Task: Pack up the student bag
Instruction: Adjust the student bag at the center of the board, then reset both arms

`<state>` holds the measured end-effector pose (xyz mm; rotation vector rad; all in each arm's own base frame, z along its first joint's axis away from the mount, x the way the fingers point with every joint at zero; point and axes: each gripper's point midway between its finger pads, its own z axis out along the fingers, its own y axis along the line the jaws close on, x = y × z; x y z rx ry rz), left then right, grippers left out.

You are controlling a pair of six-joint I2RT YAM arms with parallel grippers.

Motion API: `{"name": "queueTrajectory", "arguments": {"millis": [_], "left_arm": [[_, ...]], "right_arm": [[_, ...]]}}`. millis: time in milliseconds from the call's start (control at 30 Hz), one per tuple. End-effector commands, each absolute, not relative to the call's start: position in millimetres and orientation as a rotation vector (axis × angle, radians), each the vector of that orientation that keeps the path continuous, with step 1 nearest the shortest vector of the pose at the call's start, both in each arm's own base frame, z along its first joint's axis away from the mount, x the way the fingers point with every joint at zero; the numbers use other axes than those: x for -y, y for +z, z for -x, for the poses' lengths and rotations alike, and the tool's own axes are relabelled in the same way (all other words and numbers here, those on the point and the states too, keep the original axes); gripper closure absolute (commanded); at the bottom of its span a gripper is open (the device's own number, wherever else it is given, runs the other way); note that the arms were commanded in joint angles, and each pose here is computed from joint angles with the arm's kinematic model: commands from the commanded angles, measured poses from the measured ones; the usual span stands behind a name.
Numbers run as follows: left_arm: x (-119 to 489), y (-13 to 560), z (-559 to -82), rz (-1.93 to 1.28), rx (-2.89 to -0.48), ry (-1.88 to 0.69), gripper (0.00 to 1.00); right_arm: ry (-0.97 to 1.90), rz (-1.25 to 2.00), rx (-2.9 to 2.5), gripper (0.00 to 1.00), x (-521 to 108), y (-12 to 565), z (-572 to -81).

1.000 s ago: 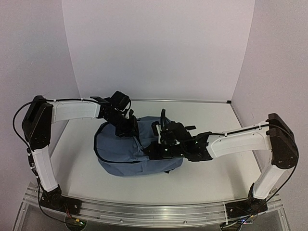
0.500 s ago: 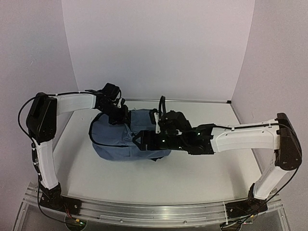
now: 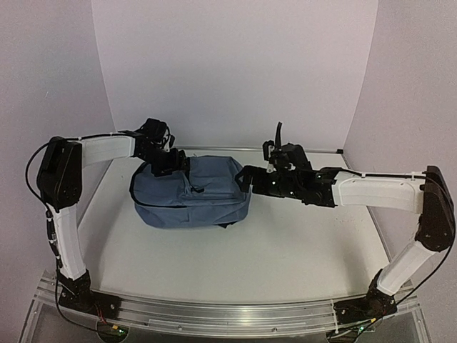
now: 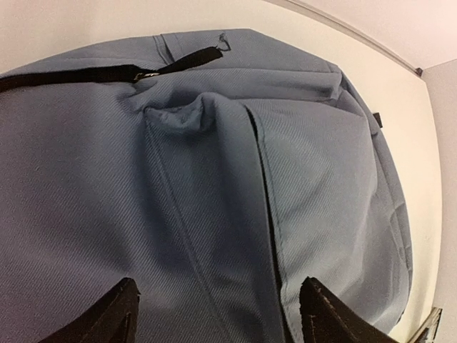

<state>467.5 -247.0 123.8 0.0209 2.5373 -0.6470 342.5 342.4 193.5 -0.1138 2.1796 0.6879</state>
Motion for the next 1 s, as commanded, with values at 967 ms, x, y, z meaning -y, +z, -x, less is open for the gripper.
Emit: {"name": "queueTrajectory", "arguments": {"millis": [967], "left_arm": [[-18,321,-278,0.469,-1.813,-0.097,0.00]], "right_arm": [[0.087,-0.246,-1.456,0.02,-28,360,-317]]}}
